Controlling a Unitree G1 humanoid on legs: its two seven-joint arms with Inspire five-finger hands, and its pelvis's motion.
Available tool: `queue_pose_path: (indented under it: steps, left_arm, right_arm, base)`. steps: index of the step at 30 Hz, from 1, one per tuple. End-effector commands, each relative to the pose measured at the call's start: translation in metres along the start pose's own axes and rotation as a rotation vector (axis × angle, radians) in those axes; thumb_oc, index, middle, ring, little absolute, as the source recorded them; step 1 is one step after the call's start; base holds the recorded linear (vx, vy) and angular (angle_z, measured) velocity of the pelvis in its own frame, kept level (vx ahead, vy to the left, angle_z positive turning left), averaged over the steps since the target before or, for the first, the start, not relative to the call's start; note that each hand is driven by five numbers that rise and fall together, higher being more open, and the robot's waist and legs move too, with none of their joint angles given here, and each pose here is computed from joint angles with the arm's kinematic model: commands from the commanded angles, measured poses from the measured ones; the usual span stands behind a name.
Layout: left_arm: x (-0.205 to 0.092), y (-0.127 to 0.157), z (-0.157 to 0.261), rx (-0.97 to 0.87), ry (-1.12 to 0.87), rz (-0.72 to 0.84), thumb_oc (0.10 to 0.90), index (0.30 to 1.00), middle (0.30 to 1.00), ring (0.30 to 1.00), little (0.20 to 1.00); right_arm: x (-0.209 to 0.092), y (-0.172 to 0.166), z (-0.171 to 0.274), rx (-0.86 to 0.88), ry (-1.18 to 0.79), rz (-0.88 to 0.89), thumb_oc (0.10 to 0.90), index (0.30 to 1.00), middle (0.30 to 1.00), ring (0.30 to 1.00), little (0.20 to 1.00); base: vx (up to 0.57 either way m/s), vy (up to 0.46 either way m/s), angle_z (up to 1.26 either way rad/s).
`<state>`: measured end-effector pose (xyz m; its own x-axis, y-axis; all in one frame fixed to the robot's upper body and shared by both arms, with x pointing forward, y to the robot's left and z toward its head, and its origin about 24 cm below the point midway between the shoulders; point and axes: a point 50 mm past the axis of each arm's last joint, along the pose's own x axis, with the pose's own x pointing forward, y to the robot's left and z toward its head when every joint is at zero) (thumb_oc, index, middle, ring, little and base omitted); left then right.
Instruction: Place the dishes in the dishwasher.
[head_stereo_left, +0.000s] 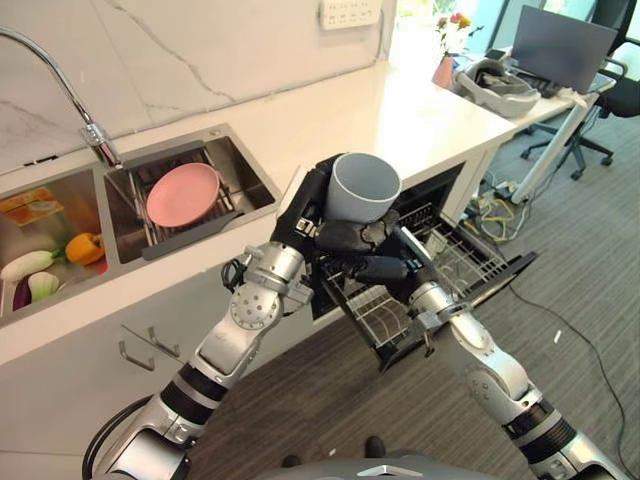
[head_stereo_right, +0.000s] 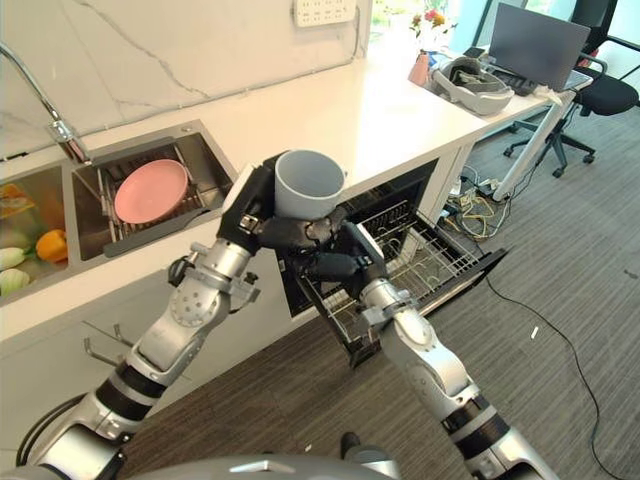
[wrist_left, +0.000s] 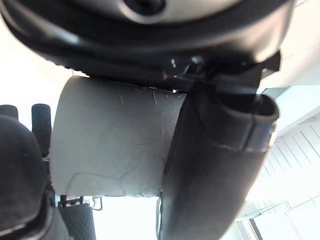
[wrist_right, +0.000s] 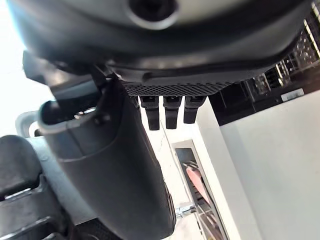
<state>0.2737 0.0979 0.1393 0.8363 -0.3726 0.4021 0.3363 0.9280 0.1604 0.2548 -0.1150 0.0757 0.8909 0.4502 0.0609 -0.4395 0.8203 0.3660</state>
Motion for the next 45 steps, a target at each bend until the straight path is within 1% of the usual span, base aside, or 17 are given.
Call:
queue_pose_path:
  steps: [1, 6, 13, 19, 21, 26, 34, 35, 36, 42, 45]
  left_arm:
    - [0.018, 0.001, 0.040, -0.011, -0.241, 0.004, 0.400, 0.300, 0.300, 0.300, 0.300]
    - [0.017, -0.001, 0.034, -0.005, -0.213, -0.006, 0.400, 0.300, 0.300, 0.300, 0.300]
    - [0.012, -0.001, 0.023, 0.026, -0.164, -0.017, 0.400, 0.300, 0.300, 0.300, 0.300]
    - [0.002, -0.001, 0.006, 0.049, -0.082, -0.032, 0.400, 0.300, 0.300, 0.300, 0.300]
    - [-0.002, -0.002, 0.000, 0.045, -0.055, -0.037, 0.400, 0.300, 0.300, 0.300, 0.300]
    - [-0.008, -0.003, -0.009, 0.047, -0.012, -0.044, 0.400, 0.300, 0.300, 0.300, 0.300]
    - [-0.015, 0.000, -0.016, 0.042, 0.023, -0.010, 0.400, 0.300, 0.300, 0.300, 0.300]
    - [-0.016, 0.002, -0.017, 0.033, 0.029, 0.011, 0.700, 0.749, 0.749, 0.749, 0.749]
    - [-0.017, 0.004, -0.018, 0.028, 0.030, 0.022, 0.800, 0.900, 0.900, 0.900, 0.900]
    - [-0.019, 0.010, -0.016, 0.016, 0.023, 0.070, 0.800, 0.900, 0.900, 0.900, 0.900]
    - [-0.020, 0.017, -0.012, 0.012, 0.002, 0.118, 0.800, 0.900, 0.900, 0.900, 0.900]
  right_arm:
    - [0.012, 0.035, 0.052, 0.086, -0.260, 0.200, 0.800, 0.900, 0.900, 0.900, 0.900]
    - [0.011, 0.041, 0.064, 0.086, -0.303, 0.236, 0.800, 0.900, 0.900, 0.900, 0.900]
    - [0.009, 0.041, 0.075, 0.064, -0.355, 0.232, 0.800, 0.900, 0.900, 0.900, 0.900]
    - [0.007, 0.041, 0.084, 0.063, -0.412, 0.222, 0.800, 0.900, 0.900, 0.900, 0.900]
    - [0.006, 0.041, 0.089, 0.068, -0.444, 0.214, 0.400, 0.300, 0.300, 0.300, 0.300]
    - [0.004, 0.036, 0.093, 0.109, -0.510, 0.158, 0.400, 0.300, 0.300, 0.300, 0.300]
    - [-0.002, 0.027, 0.092, 0.128, -0.546, 0.079, 0.400, 0.300, 0.300, 0.300, 0.300]
    - [-0.004, 0.023, 0.092, 0.123, -0.562, 0.042, 0.400, 0.300, 0.300, 0.300, 0.300]
    - [-0.005, 0.021, 0.092, 0.118, -0.568, 0.020, 0.400, 0.300, 0.300, 0.300, 0.300]
    - [-0.009, 0.011, 0.094, 0.100, -0.598, -0.063, 0.400, 0.300, 0.300, 0.300, 0.300]
    - [-0.013, 0.004, 0.097, 0.057, -0.623, -0.119, 0.400, 0.300, 0.300, 0.300, 0.300]
  base:
    - [0.00, 0.000, 0.00]
    - [0.00, 0.000, 0.00]
    - [0.00, 0.000, 0.00]
    - [0.00, 0.000, 0.00]
    - [0.00, 0.000, 0.00]
    - [0.00, 0.000, 0.00]
    - [0.00, 0.000, 0.00]
    - [0.00, 0.000, 0.00]
    - [0.00, 0.000, 0.00]
    - [0.00, 0.000, 0.00]
    - [0.00, 0.000, 0.00]
